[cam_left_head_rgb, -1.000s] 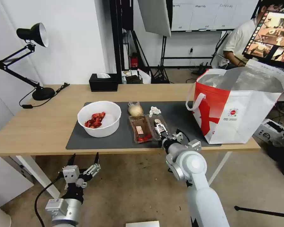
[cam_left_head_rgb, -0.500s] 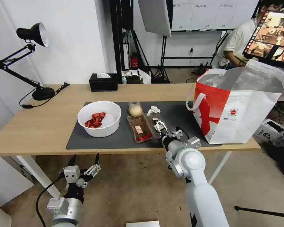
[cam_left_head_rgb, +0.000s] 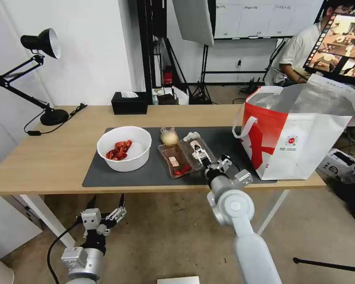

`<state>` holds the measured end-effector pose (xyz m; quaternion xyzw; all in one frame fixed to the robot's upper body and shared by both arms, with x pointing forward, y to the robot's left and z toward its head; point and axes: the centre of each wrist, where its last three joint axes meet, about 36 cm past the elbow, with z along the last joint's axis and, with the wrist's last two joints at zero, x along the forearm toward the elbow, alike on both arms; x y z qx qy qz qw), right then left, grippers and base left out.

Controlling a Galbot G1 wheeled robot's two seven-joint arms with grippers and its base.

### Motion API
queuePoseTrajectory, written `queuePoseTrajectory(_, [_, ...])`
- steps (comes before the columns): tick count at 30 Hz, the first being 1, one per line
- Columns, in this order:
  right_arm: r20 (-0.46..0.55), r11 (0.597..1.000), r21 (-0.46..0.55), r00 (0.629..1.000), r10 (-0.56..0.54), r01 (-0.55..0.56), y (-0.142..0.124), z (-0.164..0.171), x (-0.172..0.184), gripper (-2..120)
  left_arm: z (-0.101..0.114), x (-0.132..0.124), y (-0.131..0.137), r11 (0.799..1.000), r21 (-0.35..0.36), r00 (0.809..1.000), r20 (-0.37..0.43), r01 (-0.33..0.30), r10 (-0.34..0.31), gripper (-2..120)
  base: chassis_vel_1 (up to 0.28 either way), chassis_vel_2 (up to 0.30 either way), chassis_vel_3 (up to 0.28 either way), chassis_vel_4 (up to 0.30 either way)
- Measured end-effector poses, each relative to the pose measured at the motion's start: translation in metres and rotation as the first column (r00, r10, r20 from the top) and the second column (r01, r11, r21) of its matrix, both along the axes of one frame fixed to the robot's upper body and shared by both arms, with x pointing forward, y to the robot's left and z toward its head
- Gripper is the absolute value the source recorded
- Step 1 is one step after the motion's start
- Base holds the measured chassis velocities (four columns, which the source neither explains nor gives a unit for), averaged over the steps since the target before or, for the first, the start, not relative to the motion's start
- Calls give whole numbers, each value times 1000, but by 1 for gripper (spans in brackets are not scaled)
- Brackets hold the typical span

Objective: Pick up the trash from the table and place it into the takeout bag.

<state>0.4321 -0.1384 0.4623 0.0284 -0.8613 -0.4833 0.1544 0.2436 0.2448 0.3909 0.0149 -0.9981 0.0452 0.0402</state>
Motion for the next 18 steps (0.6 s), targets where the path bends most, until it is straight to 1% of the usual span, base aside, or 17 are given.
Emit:
queuePoseTrajectory(6, [30,1000,-16,999,20,-20,-2,1,1,100,0,1,1,1000,-1,1000,2,0,0,100,0,0,0,0])
queuePoseTrajectory(10, [68,998,-36,996,49,-47,-1,1,1,100,0,1,1,1000,-2,1000,4,-1,1,100,0,0,0,0])
queuePoseTrajectory(13, [105,994,-66,990,97,-90,3,2,0,100,0,2,2,1000,-1,1000,7,-3,3,100,0,0,0,0])
queuePoseTrajectory(14, [105,994,-66,990,97,-90,3,2,0,100,0,2,2,1000,-1,1000,7,-3,3,100,0,0,0,0])
queuePoseTrajectory(17, [137,979,-109,973,186,-172,12,5,-1,100,1,3,3,1000,1,1000,11,-6,6,100,0,0,0,0])
queuePoseTrajectory(18, [137,979,-109,973,186,-172,12,5,-1,100,1,3,3,1000,1,1000,11,-6,6,100,0,0,0,0])
